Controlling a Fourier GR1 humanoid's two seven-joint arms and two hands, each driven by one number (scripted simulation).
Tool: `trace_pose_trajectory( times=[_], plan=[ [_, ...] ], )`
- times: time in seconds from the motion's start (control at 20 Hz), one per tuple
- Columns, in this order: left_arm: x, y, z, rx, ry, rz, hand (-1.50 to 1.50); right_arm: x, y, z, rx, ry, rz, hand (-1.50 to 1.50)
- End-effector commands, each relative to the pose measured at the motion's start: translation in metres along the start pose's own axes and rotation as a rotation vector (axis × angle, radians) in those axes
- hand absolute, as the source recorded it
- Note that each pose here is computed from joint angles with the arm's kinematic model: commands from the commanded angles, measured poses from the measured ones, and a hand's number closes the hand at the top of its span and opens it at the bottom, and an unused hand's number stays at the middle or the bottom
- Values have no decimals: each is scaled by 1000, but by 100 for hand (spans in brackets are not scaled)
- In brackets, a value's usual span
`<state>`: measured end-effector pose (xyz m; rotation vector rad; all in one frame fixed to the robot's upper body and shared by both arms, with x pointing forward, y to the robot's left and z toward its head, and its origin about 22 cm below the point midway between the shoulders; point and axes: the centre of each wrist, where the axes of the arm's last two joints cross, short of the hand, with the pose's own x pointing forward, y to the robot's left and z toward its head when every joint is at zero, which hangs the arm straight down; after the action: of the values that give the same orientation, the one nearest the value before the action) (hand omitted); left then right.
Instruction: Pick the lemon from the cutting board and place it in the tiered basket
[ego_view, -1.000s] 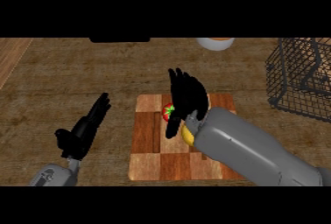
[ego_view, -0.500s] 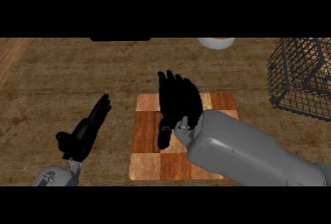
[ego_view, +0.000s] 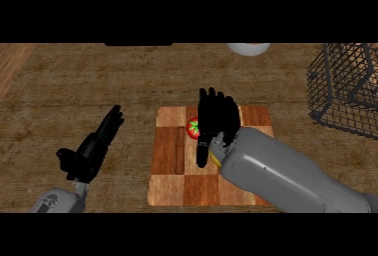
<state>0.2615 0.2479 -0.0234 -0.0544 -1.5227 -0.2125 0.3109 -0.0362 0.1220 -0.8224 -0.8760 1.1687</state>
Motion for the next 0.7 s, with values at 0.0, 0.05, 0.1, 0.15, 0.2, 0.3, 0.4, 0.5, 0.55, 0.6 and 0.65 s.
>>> trace_pose_trajectory(
  times=[0.0, 0.05, 0.1, 0.15, 0.2, 0.3, 0.4, 0.5, 0.55, 0.6, 0.65],
  plan=[
    [-9, 3, 5, -12, 19, 18, 0, 9, 11, 6, 47, 215, 7, -150],
    [-1, 7, 1, 6, -7, 10, 0, 7, 20, 10, 43, 211, -12, -150],
    [-3, -13, -1, -22, -1, 2, 0, 1, 22, 8, 40, 219, -15, -150],
    [8, -12, 1, -9, -25, 3, 0, 2, 30, 3, 26, 223, -14, -150],
    [8, -22, -17, 3, -2, 2, 0, 7, 32, 17, 35, 195, -27, -150],
    [3, -21, -4, -9, -1, 13, 0, -8, 40, 1, 27, 252, 1, -150],
    [1, -16, -2, -6, -15, 6, 0, -9, 46, 1, 20, 270, -7, -150],
    [4, -14, -1, 1, -21, -7, 0, -21, 51, -10, 37, 303, -14, -150],
    [8, -14, 4, -8, 4, 14, 0, -21, 49, -6, 34, 302, -26, -150],
    [17, -10, -12, 10, -3, -14, 0, -36, 50, -2, 46, 285, -9, -150],
    [6, -15, -7, -9, 5, 3, 0, -24, 38, 4, 39, 283, -32, -150]
  ],
)
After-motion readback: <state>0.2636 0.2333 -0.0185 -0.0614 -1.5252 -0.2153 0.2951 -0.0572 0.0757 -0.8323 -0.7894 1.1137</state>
